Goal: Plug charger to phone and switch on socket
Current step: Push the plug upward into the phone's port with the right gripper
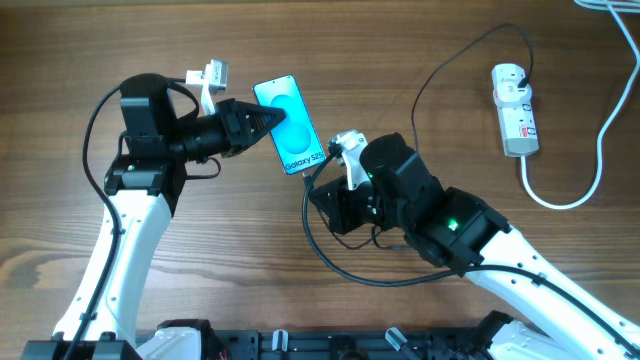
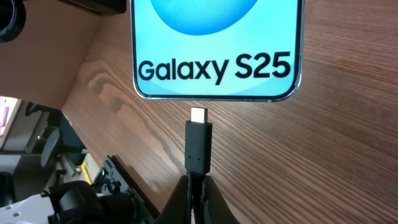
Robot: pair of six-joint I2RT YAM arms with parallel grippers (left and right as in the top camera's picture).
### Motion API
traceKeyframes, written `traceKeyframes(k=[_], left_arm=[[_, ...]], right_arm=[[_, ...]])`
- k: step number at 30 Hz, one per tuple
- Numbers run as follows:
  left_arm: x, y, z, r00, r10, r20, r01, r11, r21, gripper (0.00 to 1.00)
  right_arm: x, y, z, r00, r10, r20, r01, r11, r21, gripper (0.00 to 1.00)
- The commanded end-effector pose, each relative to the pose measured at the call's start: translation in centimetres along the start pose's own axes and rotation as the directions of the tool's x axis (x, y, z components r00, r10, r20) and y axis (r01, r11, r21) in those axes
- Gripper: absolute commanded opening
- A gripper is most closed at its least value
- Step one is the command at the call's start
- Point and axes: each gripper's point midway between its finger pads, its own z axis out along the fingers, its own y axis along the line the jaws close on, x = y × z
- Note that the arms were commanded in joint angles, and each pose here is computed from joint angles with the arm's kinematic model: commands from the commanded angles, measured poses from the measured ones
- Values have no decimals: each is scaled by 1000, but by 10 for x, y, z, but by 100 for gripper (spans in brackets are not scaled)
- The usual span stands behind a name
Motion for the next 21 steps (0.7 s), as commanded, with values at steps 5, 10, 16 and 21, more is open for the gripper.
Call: traceKeyframes(k=[5, 10, 16, 21], left_arm=[[2, -15, -2, 999, 45, -14, -45, 998, 41, 4], [2, -15, -2, 999, 45, -15, -45, 998, 41, 4], [3, -16, -2, 999, 46, -20, -45, 998, 46, 4], [2, -16, -2, 999, 47, -19, -46, 998, 46, 4]], right_arm=[[-6, 5, -2, 1000, 2, 16, -2, 1000, -9, 4], [-3, 11, -2, 1000, 2, -4, -2, 999, -44, 4], [-7, 0, -5, 999, 49, 0, -49, 998, -26, 4], [-8, 4, -7, 998, 54, -13, -54, 996, -65, 4]])
